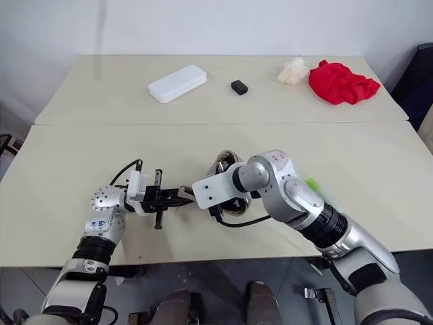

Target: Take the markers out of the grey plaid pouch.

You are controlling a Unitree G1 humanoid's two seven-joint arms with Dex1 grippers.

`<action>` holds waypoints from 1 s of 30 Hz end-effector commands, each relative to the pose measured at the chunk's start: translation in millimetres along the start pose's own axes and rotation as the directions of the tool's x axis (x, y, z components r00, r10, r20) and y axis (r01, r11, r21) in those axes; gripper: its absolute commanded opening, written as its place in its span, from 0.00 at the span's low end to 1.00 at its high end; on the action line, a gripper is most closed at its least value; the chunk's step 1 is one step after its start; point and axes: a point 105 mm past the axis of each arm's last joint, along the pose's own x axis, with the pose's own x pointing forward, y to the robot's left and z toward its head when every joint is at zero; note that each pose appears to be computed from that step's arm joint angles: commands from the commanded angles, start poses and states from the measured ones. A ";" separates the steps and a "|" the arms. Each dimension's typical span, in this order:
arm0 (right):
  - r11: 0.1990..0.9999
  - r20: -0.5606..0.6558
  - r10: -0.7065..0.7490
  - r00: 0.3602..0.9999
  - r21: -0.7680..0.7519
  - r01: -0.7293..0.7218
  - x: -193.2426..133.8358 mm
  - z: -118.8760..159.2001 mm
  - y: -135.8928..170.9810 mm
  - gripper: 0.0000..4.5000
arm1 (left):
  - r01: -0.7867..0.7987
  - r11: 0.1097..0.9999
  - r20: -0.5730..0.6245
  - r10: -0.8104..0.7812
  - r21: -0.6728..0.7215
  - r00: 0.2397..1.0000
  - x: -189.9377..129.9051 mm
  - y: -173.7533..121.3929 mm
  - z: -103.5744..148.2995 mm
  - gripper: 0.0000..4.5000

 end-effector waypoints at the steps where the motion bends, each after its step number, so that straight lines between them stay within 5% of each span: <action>1: 0.996 0.032 0.080 0.996 -0.037 -0.079 -0.7 5.7 9.8 0.91 | 0.002 1.000 0.003 -0.002 0.014 1.000 -1.3 -0.1 3.3 0.00; 8: 0.992 -0.164 0.121 0.979 0.064 -0.112 -5.8 -44.2 21.5 0.91 | -0.004 1.000 0.007 0.004 0.021 1.000 -0.5 1.4 5.3 0.00; 19: 0.996 -0.160 -0.012 0.987 0.084 0.026 3.8 -40.2 -6.2 0.91 | -0.009 1.000 0.005 0.009 0.021 1.000 -1.5 0.5 6.7 0.00; 25: 0.988 -0.167 0.082 0.983 0.144 -0.058 13.4 -45.6 15.3 0.91 | -0.008 1.000 0.010 0.008 0.020 1.000 -0.2 0.9 7.6 0.00; 30: 0.982 -0.167 0.093 0.981 0.180 -0.063 13.7 -53.2 20.7 0.63 | -0.007 1.000 0.010 0.007 0.019 1.000 -0.1 1.0 7.8 0.00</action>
